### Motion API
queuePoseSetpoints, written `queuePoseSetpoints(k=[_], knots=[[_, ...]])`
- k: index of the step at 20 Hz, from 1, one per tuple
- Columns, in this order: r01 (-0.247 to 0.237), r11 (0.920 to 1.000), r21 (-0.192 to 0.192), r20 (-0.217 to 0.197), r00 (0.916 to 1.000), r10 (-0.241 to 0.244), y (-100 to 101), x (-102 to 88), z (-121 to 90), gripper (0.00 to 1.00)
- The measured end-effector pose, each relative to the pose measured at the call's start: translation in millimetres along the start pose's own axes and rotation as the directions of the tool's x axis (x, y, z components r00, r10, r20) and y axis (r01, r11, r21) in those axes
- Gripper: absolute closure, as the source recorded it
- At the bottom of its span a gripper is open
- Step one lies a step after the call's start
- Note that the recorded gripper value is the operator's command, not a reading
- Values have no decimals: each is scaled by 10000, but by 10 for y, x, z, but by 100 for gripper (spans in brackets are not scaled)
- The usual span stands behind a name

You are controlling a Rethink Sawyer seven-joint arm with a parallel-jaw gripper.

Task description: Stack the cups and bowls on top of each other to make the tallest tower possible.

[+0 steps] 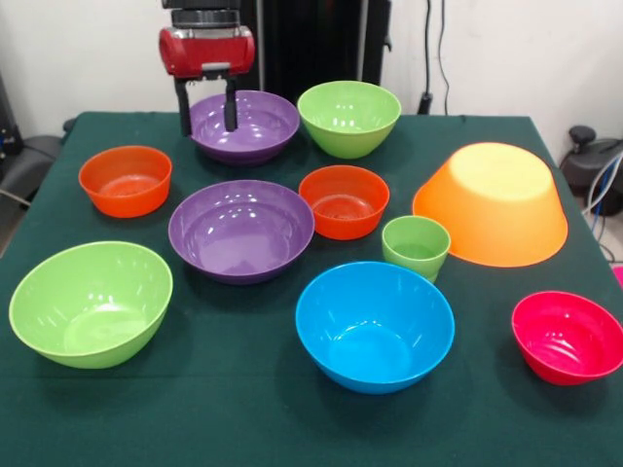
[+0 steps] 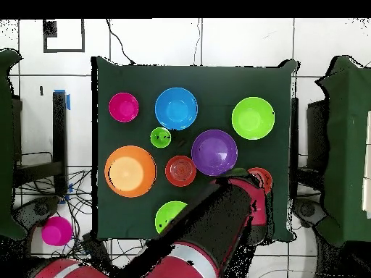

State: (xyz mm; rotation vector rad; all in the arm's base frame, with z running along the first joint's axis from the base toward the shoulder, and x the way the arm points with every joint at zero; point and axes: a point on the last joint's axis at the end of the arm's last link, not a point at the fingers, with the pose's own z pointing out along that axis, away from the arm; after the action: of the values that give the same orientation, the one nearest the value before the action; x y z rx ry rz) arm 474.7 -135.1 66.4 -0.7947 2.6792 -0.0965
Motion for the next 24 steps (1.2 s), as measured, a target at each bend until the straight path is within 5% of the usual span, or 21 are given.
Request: queuePoseSetpoints(k=[7, 24], knots=[[700, 9975, -26, -115, 9975, -700, -111, -406, 153, 0], [500, 9982, 330, -582, 9972, -480, -593, -693, 717, 0]])
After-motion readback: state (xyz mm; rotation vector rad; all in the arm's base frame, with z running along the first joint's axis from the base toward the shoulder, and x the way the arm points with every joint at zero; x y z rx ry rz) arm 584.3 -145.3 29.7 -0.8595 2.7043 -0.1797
